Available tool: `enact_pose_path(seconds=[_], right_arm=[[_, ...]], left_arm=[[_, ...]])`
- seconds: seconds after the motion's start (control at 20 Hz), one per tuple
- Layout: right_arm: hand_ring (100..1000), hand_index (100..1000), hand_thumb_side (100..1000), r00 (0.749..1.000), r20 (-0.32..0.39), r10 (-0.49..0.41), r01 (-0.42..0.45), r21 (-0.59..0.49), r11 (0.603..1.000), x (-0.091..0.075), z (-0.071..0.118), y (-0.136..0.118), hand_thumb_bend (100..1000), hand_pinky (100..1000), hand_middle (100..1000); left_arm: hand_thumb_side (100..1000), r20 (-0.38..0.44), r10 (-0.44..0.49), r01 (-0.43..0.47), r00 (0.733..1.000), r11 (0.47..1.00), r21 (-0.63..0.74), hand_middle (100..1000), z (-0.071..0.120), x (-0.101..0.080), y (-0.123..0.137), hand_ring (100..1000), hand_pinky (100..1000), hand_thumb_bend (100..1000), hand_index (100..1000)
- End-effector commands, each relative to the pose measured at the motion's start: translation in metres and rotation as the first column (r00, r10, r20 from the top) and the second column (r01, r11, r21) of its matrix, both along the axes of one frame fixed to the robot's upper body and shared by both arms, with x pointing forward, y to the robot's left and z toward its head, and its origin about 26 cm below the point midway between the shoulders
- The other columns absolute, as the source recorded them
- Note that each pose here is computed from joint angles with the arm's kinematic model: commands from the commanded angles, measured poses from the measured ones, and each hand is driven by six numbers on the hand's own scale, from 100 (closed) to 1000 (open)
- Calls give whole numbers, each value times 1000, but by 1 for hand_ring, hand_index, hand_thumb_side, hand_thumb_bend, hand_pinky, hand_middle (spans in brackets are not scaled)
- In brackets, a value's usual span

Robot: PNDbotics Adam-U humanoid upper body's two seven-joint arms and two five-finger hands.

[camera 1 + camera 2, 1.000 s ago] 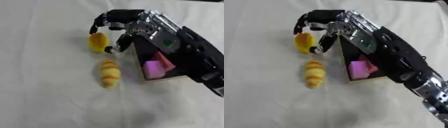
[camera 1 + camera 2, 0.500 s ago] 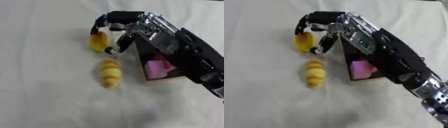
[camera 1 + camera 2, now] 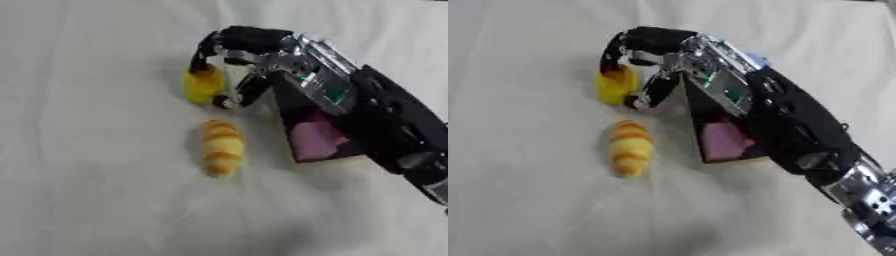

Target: Pick up objects on the table and place them in the box.

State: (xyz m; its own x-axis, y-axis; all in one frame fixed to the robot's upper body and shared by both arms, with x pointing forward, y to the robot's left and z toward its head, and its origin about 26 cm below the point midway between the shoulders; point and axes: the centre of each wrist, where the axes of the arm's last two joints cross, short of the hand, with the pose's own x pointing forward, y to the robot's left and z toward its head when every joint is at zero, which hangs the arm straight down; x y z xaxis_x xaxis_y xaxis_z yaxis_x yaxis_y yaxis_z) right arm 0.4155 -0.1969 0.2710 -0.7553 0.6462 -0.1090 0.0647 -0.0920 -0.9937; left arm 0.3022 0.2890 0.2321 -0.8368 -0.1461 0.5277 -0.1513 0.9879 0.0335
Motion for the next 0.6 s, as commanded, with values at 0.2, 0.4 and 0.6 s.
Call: enact_pose_path(seconds=[0.2,0.4,0.6], right_arm=[[760,739,100,996,77,-37,37,3,999,3,8,-12,378,880,607],[739,726,100,993,106,-47,46,20,999,6,6,-14,383,878,594],[673,669,100,987,150,-55,46,67,997,7,5,-14,385,860,535]], left_arm=[[634,31,-6,5,1000,1000,10,656,8,-2,-2,691,699,100,784],[635,33,-7,7,999,1000,7,656,9,-2,-3,691,698,100,784],[635,33,-10,10,999,1000,6,656,9,-1,-3,691,699,100,784]])
